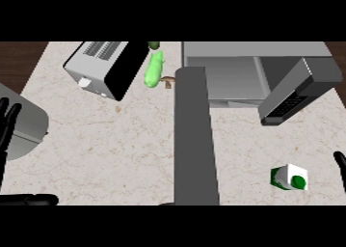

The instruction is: Pick up the milk, place it into the microwave and close the microwave

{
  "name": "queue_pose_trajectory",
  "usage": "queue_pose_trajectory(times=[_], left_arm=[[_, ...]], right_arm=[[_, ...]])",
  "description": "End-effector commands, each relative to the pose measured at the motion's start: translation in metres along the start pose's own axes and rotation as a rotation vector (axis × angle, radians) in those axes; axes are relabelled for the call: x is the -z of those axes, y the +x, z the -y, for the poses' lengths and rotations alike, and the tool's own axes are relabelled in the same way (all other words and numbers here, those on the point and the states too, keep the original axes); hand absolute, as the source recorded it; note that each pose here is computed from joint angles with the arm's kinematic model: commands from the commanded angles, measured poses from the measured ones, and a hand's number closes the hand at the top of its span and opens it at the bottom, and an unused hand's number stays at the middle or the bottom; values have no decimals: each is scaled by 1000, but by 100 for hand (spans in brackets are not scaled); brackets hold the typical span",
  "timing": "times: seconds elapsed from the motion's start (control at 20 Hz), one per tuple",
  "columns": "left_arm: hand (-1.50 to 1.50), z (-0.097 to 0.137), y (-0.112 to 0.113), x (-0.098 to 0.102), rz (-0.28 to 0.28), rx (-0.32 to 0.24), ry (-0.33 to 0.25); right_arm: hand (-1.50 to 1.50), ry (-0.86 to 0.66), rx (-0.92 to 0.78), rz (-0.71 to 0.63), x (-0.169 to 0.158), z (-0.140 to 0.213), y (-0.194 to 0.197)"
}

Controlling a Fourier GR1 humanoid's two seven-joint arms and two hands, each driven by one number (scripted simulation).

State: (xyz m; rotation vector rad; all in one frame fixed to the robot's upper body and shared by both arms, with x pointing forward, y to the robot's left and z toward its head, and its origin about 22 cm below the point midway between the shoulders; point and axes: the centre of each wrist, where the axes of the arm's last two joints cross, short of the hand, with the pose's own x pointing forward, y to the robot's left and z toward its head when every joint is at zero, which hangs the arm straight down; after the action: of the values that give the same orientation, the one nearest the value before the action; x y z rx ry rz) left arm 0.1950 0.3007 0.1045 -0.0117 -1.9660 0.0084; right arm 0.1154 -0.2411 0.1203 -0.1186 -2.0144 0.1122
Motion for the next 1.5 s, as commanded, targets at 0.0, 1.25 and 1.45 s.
queue_pose_trajectory(times=[0.0, 1.25, 1.45], left_arm=[[-150, -11, 8, -16, -5, -2, -12], [-150, -33, 38, -73, -18, -3, -22], [-150, -49, 34, -60, 0, 4, 4]], right_arm=[[-150, -45, -46, -47, -13, 5, -4], [-150, -189, -88, -229, -42, 36, -136], [-150, -213, -119, -267, -56, 44, -174]])
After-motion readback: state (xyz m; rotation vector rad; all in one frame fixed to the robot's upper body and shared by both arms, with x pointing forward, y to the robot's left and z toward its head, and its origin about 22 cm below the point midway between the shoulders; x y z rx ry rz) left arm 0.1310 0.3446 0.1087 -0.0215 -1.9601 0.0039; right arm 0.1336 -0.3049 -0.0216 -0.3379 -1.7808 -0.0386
